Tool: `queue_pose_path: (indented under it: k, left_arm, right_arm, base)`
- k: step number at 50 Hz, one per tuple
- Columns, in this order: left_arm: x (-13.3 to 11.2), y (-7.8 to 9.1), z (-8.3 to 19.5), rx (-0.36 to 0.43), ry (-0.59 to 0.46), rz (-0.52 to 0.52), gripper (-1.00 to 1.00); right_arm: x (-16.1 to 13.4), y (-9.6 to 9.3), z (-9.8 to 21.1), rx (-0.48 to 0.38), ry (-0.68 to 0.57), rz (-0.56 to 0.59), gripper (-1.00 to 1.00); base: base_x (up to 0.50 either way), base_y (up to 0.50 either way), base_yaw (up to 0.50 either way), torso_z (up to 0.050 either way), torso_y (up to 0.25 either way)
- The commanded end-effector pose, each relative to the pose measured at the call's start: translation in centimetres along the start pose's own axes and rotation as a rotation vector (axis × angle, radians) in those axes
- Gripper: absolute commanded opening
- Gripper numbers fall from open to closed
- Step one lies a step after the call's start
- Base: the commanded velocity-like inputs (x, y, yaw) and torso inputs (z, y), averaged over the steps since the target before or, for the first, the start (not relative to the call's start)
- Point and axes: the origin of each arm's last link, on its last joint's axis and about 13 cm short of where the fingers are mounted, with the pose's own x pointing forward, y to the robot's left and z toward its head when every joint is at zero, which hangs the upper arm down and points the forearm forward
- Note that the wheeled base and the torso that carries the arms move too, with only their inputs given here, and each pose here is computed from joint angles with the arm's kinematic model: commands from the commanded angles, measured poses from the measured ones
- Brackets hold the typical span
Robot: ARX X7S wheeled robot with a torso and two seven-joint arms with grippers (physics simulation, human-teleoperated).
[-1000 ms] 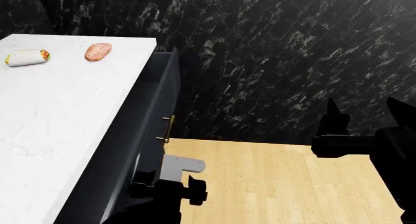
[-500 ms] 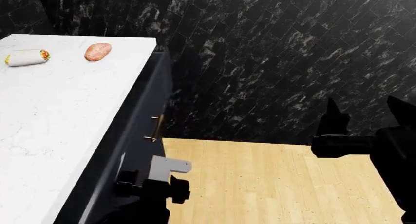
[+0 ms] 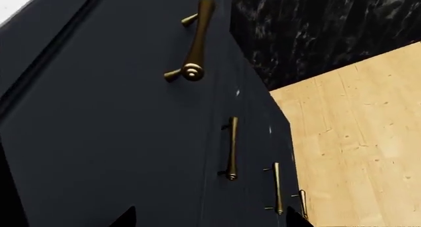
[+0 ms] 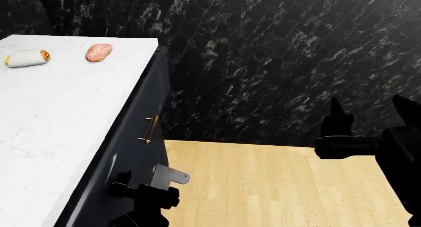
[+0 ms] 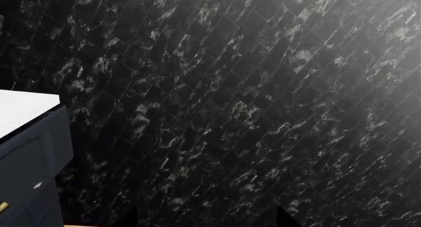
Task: Close the right drawer.
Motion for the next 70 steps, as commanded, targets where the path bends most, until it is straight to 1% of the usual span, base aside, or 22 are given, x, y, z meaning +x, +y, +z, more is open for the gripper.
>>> queue_pose_path:
  k: [1,2,4,7,10,14,18,32,53,70]
  left_arm:
    - [1.6,0.5,-1.4,0.102,0.009,0.089,1.0]
    - [1.9,0.4,-1.7,0.131,0.017,0.11,1.0]
    - [2.3,0.4,-2.0,0.156,0.016,0.128,1.0]
    - [2.8,0.4,-2.3,0.171,0.023,0.148,1.0]
    - [3.4,0.5,-2.7,0.204,0.037,0.19,1.0]
    - [3.9,0.5,-3.1,0.228,0.053,0.212,1.0]
    - [3.8,0.7,-3.4,0.224,0.094,0.22,1.0]
    - [3.8,1.4,-4.1,0.245,0.138,0.27,1.0]
    - [3.9,2.5,-5.0,0.221,0.235,0.321,1.0]
    - [4.2,3.3,-5.2,0.162,0.292,0.325,1.0]
  right_arm:
    - [-0.2,0.1,0.2,-0.002,-0.008,0.004,1.0]
    - [-0.2,0.1,0.2,-0.002,-0.009,0.005,1.0]
    - [-0.2,0.0,0.2,-0.002,-0.011,0.005,1.0]
    - [-0.3,0.1,0.3,-0.002,-0.013,0.005,1.0]
    - [-0.3,0.1,0.3,-0.002,-0.014,0.006,1.0]
    - [-0.4,0.1,0.5,-0.004,-0.019,0.007,1.0]
    - [-0.6,0.2,0.6,-0.005,-0.024,0.01,1.0]
    - [-0.7,0.4,0.8,-0.013,-0.034,0.018,1.0]
    - [-0.9,0.5,1.0,-0.016,-0.045,0.023,1.0]
    - [-0.9,0.5,1.0,-0.018,-0.042,0.024,1.0]
  base:
    - [0.0,0.0,0.0,0.0,0.0]
    - [0.0,0.0,0.0,0.0,0.0]
    - [0.0,0.0,0.0,0.0,0.0]
    - [0.0,0.0,0.0,0.0,0.0]
    - [0.0,0.0,0.0,0.0,0.0]
    - [0.0,0.0,0.0,0.0,0.0]
    - [0.0,0.0,0.0,0.0,0.0]
    - [0.0,0.0,0.0,0.0,0.0]
    - [0.0,0.0,0.0,0.0,0.0]
    - [0.0,0.0,0.0,0.0,0.0]
